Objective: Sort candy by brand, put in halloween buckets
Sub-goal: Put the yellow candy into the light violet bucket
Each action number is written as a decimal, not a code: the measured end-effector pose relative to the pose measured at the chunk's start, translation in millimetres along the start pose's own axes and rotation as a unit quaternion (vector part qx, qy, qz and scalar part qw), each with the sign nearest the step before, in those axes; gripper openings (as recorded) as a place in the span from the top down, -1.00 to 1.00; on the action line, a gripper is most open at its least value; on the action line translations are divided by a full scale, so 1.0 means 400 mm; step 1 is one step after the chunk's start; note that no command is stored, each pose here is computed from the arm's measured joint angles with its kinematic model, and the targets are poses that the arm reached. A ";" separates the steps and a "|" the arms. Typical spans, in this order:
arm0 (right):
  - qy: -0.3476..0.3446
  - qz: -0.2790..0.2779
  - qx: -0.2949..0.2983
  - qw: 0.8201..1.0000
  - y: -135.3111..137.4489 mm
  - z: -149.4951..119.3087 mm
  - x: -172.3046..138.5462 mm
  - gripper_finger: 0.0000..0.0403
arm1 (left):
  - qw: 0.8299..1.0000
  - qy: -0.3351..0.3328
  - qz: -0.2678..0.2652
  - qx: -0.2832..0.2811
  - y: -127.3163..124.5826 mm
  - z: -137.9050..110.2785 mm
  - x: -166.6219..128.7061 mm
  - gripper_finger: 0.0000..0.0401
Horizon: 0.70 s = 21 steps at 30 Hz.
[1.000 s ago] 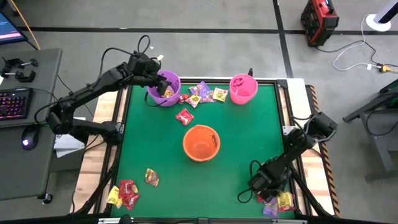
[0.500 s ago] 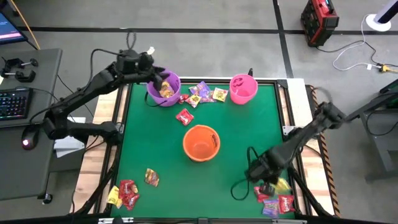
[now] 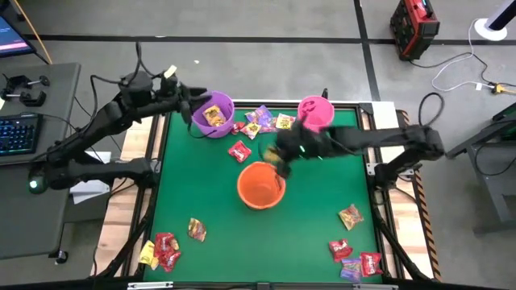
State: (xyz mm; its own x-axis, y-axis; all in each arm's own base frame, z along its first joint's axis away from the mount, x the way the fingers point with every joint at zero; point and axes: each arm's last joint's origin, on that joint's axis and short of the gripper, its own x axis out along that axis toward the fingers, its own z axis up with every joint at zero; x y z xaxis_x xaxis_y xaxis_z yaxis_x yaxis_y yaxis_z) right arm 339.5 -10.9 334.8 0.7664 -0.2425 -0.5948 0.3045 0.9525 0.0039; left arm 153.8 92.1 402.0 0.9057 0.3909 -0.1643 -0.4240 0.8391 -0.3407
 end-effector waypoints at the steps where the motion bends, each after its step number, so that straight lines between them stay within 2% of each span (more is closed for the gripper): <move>1: -0.033 0.010 -0.003 0.999 -0.017 0.019 0.031 1.00 | 1.000 0.002 -0.013 -0.002 -0.011 -0.003 -0.002 0.02; 5: -0.153 0.035 0.008 0.988 -0.085 0.070 0.156 1.00 | 0.998 0.016 -0.062 -0.013 -0.056 -0.016 -0.004 0.02; 9: -0.232 0.037 0.061 0.970 -0.155 0.079 0.271 1.00 | 0.994 0.020 -0.103 -0.018 -0.095 -0.024 -0.006 0.02; 17: -0.229 0.038 0.110 0.966 -0.255 0.135 0.458 1.00 | 0.992 -0.051 -0.112 -0.018 -0.136 -0.004 -0.013 0.02; 21: -0.173 0.027 0.150 0.973 -0.280 0.149 0.528 1.00 | 0.991 -0.072 -0.109 -0.020 -0.140 0.004 -0.015 0.02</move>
State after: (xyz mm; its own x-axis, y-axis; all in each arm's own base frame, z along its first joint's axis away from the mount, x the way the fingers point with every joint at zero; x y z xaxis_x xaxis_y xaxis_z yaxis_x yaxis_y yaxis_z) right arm 500.8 -179.7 256.8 0.9147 -0.2906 -0.2809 0.3700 0.8817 0.2928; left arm 172.2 43.5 423.5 0.9657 0.2547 0.0507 -0.2156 0.8951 -0.3902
